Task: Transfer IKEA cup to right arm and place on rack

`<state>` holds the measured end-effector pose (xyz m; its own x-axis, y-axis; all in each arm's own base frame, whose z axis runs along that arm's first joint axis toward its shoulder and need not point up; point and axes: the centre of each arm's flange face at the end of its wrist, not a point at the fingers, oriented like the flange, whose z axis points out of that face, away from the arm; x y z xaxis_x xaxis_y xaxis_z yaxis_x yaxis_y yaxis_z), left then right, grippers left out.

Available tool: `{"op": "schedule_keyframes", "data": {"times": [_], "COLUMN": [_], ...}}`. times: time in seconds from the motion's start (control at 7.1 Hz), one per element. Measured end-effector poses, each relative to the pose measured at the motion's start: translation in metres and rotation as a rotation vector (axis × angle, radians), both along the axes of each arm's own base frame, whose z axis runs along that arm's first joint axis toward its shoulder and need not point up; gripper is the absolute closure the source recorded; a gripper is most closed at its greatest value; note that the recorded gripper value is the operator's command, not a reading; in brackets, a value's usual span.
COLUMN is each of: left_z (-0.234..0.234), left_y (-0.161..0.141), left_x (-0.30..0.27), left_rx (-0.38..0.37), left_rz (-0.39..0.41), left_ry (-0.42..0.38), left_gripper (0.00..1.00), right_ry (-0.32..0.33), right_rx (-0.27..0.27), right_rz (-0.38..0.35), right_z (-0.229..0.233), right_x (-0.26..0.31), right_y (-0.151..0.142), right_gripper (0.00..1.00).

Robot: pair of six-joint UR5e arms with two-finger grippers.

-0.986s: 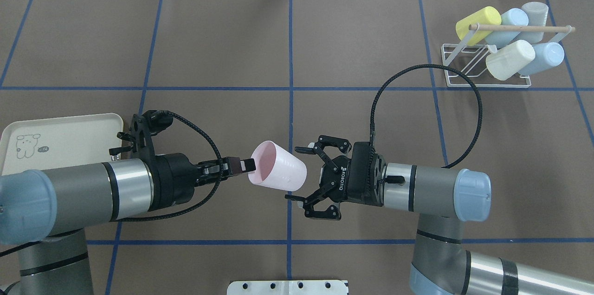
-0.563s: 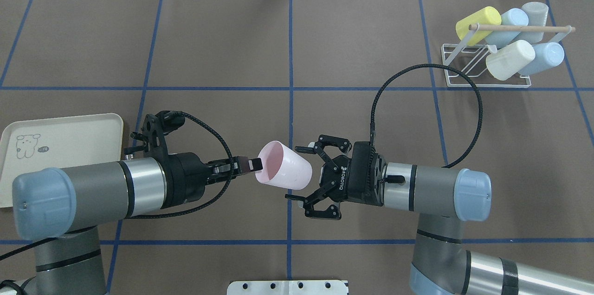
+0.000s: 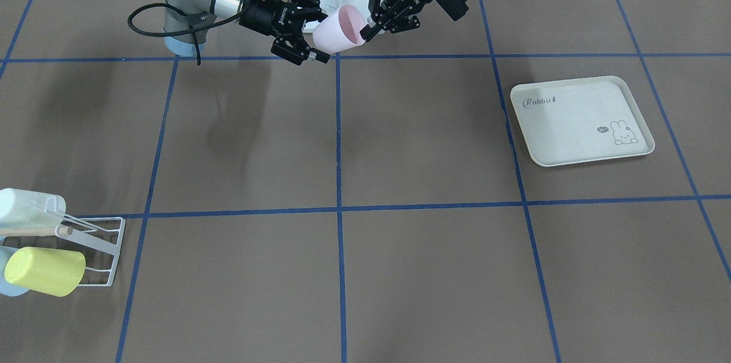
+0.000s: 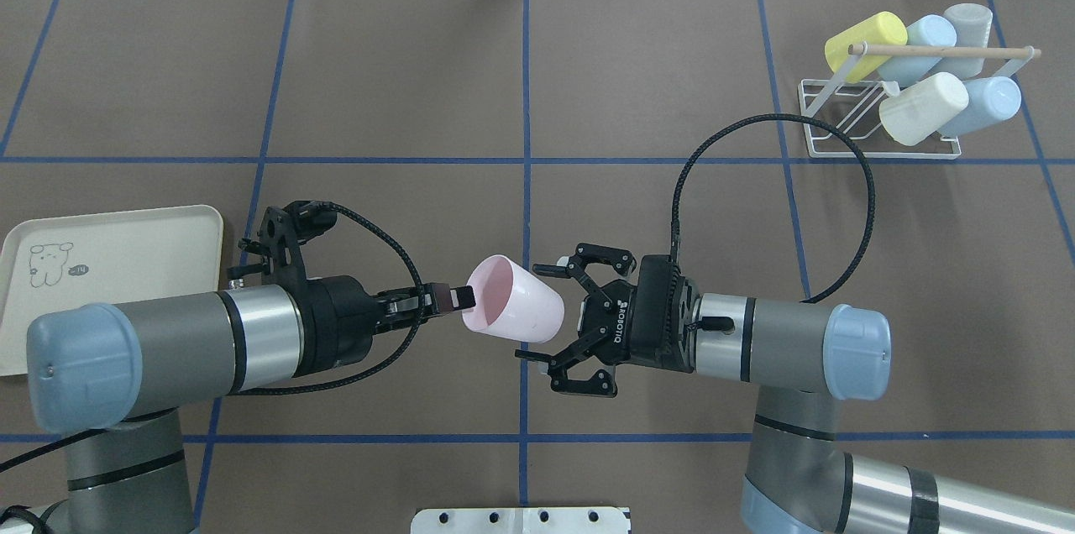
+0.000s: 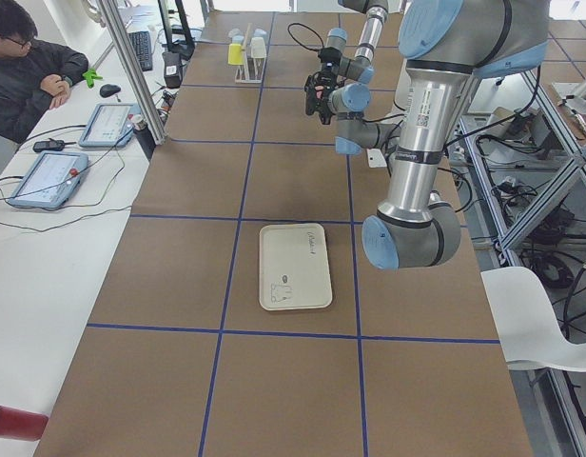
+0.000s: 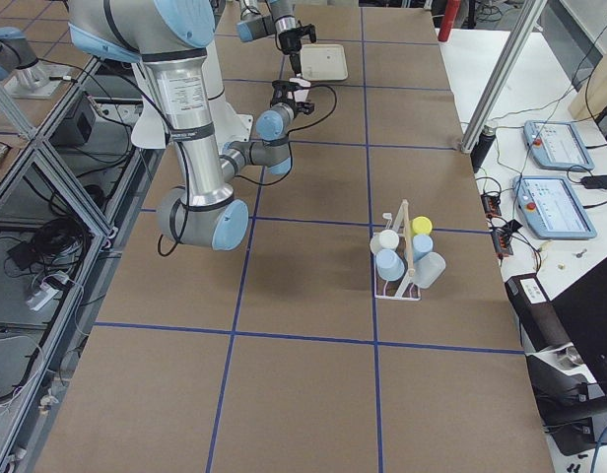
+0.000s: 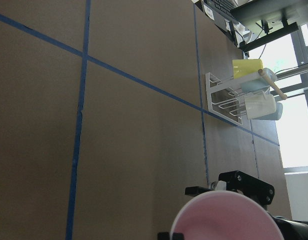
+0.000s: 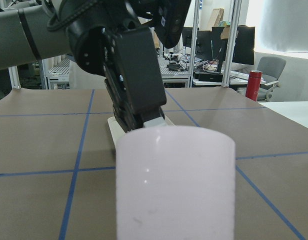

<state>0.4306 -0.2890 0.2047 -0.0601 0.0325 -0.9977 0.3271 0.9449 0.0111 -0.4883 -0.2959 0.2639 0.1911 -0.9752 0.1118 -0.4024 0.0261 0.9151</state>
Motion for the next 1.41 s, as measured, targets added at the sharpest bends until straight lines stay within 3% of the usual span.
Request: {"op": "schedule_keyframes", "data": {"times": [0.14,0.28,0.42,0.7,0.99,1.13,1.41], "left_z": [0.0,0.001,0.0,-0.004,0.001,0.017,0.059], "left_y": [0.0,0.0,0.0,-0.001,-0.011,-0.017,-0.02], "left_x": [0.0,0.0,0.0,-0.004,-0.013,-0.022,-0.057], "left_rx": [0.0,0.0,0.001,0.006,0.009,0.023,0.094], "left_rz": [0.0,0.0,-0.001,-0.013,-0.05,-0.069,-0.097], "left_ry": [-0.001,-0.001,-0.001,0.011,-0.004,-0.052,-0.214], "left_gripper": [1.0,0.49,0.0,0.0,0.0,0.0,0.0], "right_ry": [0.0,0.0,0.001,0.001,0.009,0.029,0.145], "right_rx": [0.0,-0.001,-0.001,-0.001,-0.003,-0.009,-0.046], "right_rz": [0.0,-0.001,-0.001,-0.002,0.003,0.012,0.068], "right_z": [0.0,0.0,0.001,0.001,0.003,0.008,0.022], "right_x": [0.0,0.0,0.0,0.0,0.002,0.004,0.015], "right_y": [0.0,0.0,0.0,0.0,-0.002,-0.008,-0.041], "right_gripper": [0.56,0.63,0.63,0.64,0.77,0.87,0.95]}}
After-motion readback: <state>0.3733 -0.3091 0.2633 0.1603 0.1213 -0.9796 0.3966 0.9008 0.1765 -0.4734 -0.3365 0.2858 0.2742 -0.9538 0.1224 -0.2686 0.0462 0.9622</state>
